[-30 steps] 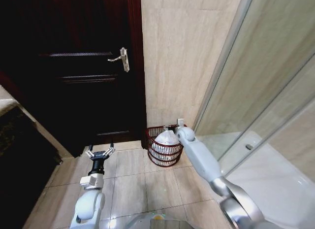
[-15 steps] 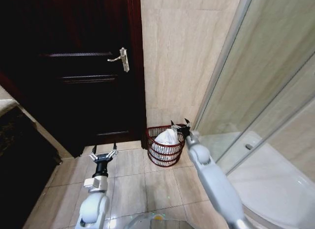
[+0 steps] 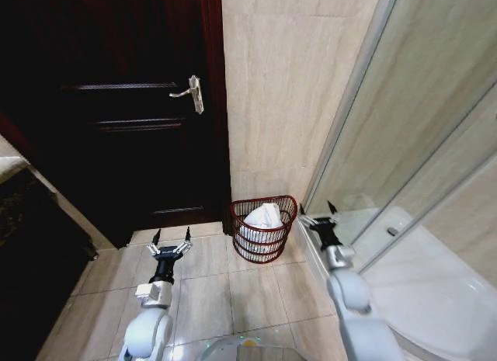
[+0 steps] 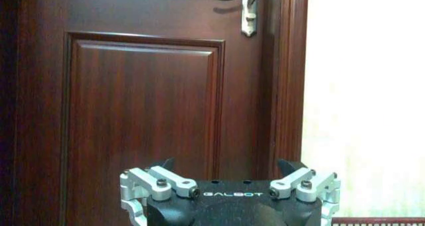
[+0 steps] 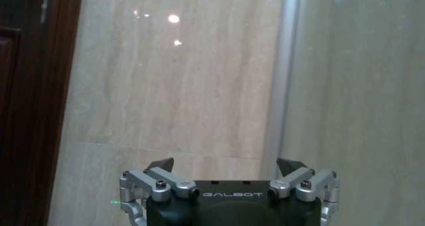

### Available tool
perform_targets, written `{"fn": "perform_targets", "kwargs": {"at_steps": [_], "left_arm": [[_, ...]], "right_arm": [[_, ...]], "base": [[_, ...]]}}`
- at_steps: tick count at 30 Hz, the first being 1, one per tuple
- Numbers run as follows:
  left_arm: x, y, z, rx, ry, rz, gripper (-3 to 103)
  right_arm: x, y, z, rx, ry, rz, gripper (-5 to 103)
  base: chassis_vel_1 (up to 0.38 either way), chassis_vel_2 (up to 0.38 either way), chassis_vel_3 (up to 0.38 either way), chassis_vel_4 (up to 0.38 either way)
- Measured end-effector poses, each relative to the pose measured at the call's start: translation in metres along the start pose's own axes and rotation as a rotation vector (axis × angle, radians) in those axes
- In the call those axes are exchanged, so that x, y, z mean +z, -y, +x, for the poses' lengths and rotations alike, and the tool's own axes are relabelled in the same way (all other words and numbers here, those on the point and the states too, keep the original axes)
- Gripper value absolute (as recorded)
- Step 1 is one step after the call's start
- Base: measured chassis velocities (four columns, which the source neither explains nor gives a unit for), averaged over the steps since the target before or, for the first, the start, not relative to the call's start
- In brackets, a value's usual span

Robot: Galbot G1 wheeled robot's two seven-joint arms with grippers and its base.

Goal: Discard the used towel into the hamper.

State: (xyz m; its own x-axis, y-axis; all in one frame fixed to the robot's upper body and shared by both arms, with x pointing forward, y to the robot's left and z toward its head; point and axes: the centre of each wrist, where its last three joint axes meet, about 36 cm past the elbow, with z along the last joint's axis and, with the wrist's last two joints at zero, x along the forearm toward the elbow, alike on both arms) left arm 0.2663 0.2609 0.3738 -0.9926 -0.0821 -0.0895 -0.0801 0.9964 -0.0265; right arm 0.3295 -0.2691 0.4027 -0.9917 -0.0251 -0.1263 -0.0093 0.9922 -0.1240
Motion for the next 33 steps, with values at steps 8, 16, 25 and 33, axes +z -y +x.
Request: {"fn": "perform_targets", "kwargs": {"at_steps": [8,16,25,33], "left_arm": [[-0.006,0.007,-0.005,0.022,0.015,-0.018,100],[-0.006,0.009,0.001,0.032,0.001,-0.02,100],[-0.008,0.015,0.006,0.036,-0.002,-0.019,100],[-0.006,0.017,0.009,0.038,-0.003,-0.022,100]], "right_arm": [[-0.003,0.006,0.052,0.043,-0.036,-0.021,100],[-0.002,0.006,0.073,0.057,-0.082,-0.04,100],[-0.003,0.001,0.077,0.05,-0.106,-0.042,100],[-0.001,-0.004,0.084,0.044,-0.124,-0.045,100]], "base": [[0.0,0.0,0.0,0.0],[0.0,0.0,0.0,0.0],[0.0,0.0,0.0,0.0],[0.0,0.0,0.0,0.0]]}}
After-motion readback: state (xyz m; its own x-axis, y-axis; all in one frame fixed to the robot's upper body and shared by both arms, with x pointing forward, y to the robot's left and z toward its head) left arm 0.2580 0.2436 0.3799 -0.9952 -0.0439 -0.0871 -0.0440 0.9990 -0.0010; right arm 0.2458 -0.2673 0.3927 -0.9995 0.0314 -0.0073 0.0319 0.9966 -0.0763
